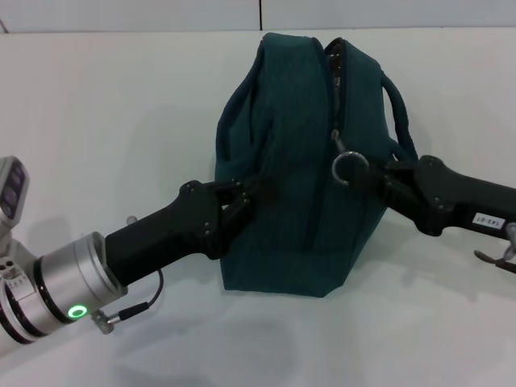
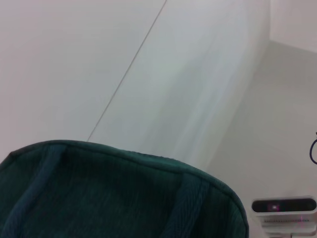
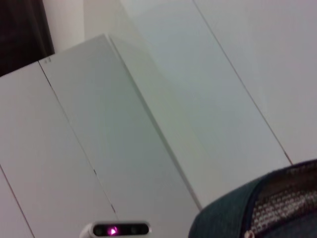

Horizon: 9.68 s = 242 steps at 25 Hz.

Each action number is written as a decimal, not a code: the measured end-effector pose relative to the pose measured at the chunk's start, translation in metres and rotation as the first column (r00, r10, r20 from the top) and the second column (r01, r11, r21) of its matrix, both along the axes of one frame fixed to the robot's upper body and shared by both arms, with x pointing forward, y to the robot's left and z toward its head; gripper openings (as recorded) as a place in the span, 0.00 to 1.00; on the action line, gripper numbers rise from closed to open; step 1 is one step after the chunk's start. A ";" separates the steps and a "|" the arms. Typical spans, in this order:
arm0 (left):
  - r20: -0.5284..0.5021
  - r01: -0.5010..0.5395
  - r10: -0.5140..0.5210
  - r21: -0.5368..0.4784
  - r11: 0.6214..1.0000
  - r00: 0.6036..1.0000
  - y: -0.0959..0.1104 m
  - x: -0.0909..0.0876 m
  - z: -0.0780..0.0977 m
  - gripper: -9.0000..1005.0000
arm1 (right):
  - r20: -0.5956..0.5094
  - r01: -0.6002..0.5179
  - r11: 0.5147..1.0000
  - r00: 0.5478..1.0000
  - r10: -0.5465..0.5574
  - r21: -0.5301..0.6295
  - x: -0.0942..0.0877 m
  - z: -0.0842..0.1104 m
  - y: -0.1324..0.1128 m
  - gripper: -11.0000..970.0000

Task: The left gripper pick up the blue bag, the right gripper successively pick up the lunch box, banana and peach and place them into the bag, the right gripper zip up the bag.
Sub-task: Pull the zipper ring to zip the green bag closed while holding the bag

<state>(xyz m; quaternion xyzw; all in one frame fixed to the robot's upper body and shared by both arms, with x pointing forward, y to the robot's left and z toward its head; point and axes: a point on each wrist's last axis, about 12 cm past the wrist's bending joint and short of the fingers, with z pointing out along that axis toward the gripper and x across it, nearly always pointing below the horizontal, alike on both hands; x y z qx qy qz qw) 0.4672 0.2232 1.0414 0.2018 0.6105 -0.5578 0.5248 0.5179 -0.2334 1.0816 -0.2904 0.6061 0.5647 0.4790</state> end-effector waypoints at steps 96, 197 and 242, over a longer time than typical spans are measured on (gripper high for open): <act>0.014 0.267 -0.268 0.051 0.962 0.963 -0.001 -0.021 0.002 0.06 | 0.132 0.095 0.993 0.986 -0.105 0.075 0.040 0.036 0.009 0.02; -0.163 0.262 -0.221 0.783 0.563 0.962 -0.092 0.106 0.194 0.23 | 0.230 0.234 0.966 0.940 -0.253 0.108 0.035 0.029 -0.008 0.02; -0.042 0.278 -0.360 0.720 0.636 0.932 -0.087 0.075 0.228 0.07 | 0.097 0.488 0.871 0.866 -0.491 0.051 0.030 0.001 -0.044 0.02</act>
